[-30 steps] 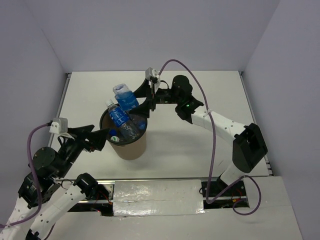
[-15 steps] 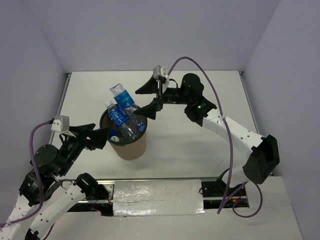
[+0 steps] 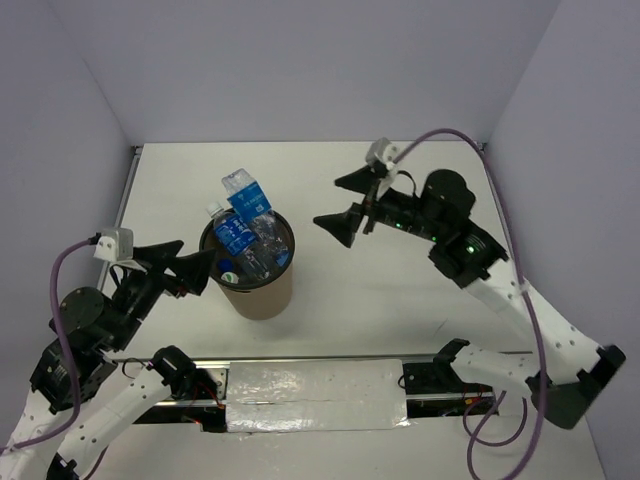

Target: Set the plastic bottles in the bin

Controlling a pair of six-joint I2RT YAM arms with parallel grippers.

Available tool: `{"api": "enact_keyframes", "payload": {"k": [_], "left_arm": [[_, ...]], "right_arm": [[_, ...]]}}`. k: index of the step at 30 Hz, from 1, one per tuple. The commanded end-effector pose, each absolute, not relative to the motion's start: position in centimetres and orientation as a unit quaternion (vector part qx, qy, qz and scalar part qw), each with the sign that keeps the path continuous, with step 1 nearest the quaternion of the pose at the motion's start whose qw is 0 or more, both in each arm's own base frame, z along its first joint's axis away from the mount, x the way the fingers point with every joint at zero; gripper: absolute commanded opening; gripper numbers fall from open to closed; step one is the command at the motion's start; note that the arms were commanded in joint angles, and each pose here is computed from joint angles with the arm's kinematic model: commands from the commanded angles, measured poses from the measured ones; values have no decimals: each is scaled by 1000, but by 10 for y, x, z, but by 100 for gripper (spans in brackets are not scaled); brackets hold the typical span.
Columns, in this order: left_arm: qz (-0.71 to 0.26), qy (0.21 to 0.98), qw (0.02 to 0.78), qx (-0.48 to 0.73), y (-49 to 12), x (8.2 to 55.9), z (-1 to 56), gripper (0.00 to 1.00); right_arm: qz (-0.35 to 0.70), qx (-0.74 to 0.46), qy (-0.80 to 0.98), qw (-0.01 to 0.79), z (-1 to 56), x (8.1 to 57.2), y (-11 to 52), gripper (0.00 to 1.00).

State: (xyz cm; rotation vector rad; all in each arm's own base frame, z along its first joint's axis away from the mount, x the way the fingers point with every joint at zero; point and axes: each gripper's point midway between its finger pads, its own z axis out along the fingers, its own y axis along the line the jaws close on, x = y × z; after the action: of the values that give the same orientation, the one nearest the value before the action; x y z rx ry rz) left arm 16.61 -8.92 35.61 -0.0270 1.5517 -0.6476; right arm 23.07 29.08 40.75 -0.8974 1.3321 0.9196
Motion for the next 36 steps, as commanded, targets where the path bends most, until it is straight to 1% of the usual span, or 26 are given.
{"api": "enact_keyframes", "payload": {"k": [1,2,3,4,6,7,8,12,14,19,21,24,28,30,32,36], "left_arm": [[-261,673,691,10,-88,173,374,100],[-252,676,692,13,-89,178,374,100],[-235,680,695,10,-85,182,372,99],[-213,688,693,14,-84,189,367,100],[-184,691,699,9,-78,197,363,99],[-163,695,700,10,-75,202,357,99],[-156,697,700,11,-75,205,355,99],[-152,696,702,20,-81,212,352,100],[-149,695,703,16,-79,213,348,100],[-150,678,720,-7,-69,208,347,100],[-145,677,721,-18,-64,207,347,100],[-150,678,719,-22,-64,206,341,100],[-152,707,691,-8,-73,210,316,99],[-145,730,667,2,-76,215,289,99],[-147,744,652,4,-77,213,283,100],[-144,735,662,-6,-72,214,291,100]], "right_arm": [[268,-321,659,625,369,244,228,100],[235,-287,659,655,376,241,203,100],[221,-279,659,662,373,237,192,100],[203,-286,673,651,349,235,185,100],[188,-264,675,663,344,225,165,100],[174,-263,696,645,323,224,159,100],[167,-257,707,638,315,222,154,100],[131,-204,760,603,278,225,133,100],[125,-196,772,592,264,227,132,100],[123,-172,767,607,260,233,129,100],[125,-150,763,616,264,235,127,100],[109,-125,760,628,256,241,119,100],[103,-114,755,637,256,242,114,100],[111,-109,754,639,260,241,115,100],[108,-109,754,639,258,241,114,100],[109,-99,756,638,259,241,112,100]]}}
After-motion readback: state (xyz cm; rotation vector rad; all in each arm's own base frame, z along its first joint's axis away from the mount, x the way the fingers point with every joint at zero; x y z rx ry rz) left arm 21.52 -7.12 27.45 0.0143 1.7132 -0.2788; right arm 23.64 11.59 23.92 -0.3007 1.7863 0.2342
